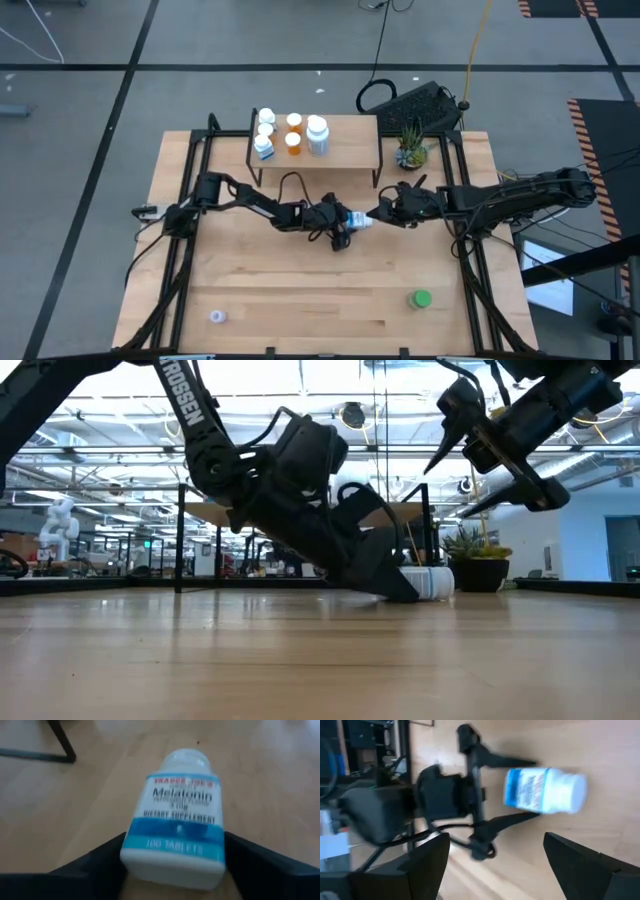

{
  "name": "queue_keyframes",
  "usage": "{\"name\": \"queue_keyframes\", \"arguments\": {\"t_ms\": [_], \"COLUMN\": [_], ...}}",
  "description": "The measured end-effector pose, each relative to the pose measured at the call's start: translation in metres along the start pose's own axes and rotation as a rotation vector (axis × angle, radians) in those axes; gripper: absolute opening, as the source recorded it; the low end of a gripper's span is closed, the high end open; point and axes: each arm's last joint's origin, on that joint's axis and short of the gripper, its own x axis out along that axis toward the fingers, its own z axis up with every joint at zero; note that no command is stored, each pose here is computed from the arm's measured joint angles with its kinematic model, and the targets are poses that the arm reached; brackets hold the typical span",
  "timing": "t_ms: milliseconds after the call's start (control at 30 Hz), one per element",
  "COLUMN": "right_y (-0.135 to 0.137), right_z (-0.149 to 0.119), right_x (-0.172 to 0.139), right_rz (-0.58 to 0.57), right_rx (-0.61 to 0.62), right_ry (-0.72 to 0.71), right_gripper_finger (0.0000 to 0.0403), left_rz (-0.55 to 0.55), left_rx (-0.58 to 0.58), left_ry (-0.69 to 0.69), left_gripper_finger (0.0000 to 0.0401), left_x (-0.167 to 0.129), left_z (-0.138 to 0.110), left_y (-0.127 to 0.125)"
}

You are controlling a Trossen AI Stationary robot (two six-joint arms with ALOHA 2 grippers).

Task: Pick and place medicine bottles onto shelf by color
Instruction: Put the blue pill bottle on the shelf

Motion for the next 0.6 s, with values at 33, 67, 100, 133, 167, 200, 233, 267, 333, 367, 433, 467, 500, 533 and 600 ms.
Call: {"name": "queue_keyframes", "arguments": {"t_ms": [33, 67, 100, 133, 167, 200, 233, 267, 333, 367, 433, 467, 500, 533, 600], "right_y": [-0.001, -0.002, -0.003, -0.007, -0.012, -0.017, -0.021, -0.025, -0.028, -0.025, -0.019, -0.014, -0.01, -0.007, 0.0], "right_z": [0.0, 0.001, 0.001, 0.001, 0.001, 0.002, 0.002, 0.002, 0.001, 0.001, 0.002, 0.004, 0.005, 0.007, 0.01], "right_x": [0.0, 0.001, 0.003, 0.004, 0.005, 0.006, 0.008, 0.008, 0.008, 0.007, 0.003, 0.001, -0.003, -0.006, -0.015], "right_rz": [-0.009, -0.011, -0.011, -0.022, -0.046, -0.062, -0.069, -0.068, -0.02, 0.041, 0.183, 0.263, 0.33, 0.385, 0.479], "right_rx": [-0.002, -0.002, 0.005, 0.016, 0.024, 0.038, 0.054, 0.067, 0.077, 0.085, 0.092, 0.088, 0.089, 0.085, 0.071], "right_ry": [-0.008, -0.026, -0.041, -0.051, -0.052, -0.055, -0.054, -0.039, -0.029, -0.03, -0.051, -0.077, -0.111, -0.143, -0.205], "right_gripper_finger": [0.0315, 0.0315, 0.0315, 0.0315, 0.0315, 0.0315, 0.0315, 0.0315, 0.0315, 0.0315, 0.0315, 0.0315, 0.0315, 0.0315, 0.0315], "left_rz": [0.0, 0.002, 0.003, 0.003, 0.005, 0.005, 0.005, 0.007, 0.023, 0.028, 0.028, 0.022, 0.02, 0.035, 0.07], "left_rx": [0.003, 0.005, 0.004, 0.003, 0.001, -0.001, -0.007, -0.023, -0.1, -0.147, -0.195, -0.201, -0.194, -0.18, -0.142], "left_ry": [-0.007, -0.012, -0.019, -0.023, -0.026, -0.031, -0.036, -0.038, -0.048, -0.063, -0.097, -0.132, -0.165, -0.189, -0.241], "left_gripper_finger": [0.0291, 0.0274, 0.0257, 0.0244, 0.0232, 0.0227, 0.0226, 0.0226, 0.0226, 0.0227, 0.0234, 0.0237, 0.0238, 0.0237, 0.0232], "left_x": [0.0, 0.0, 0.0, 0.0, 0.0, 0.0, 0.0, -0.001, -0.006, -0.01, -0.023, -0.03, -0.038, -0.046, -0.063], "left_z": [0.001, 0.001, 0.002, 0.002, 0.003, 0.003, 0.004, 0.006, 0.014, 0.021, 0.039, 0.05, 0.062, 0.072, 0.09], "left_y": [0.0, 0.0, 0.0, 0.0, 0.0, 0.0, 0.0, 0.001, 0.003, 0.004, 0.005, 0.004, 0.004, 0.003, 0.005]}}
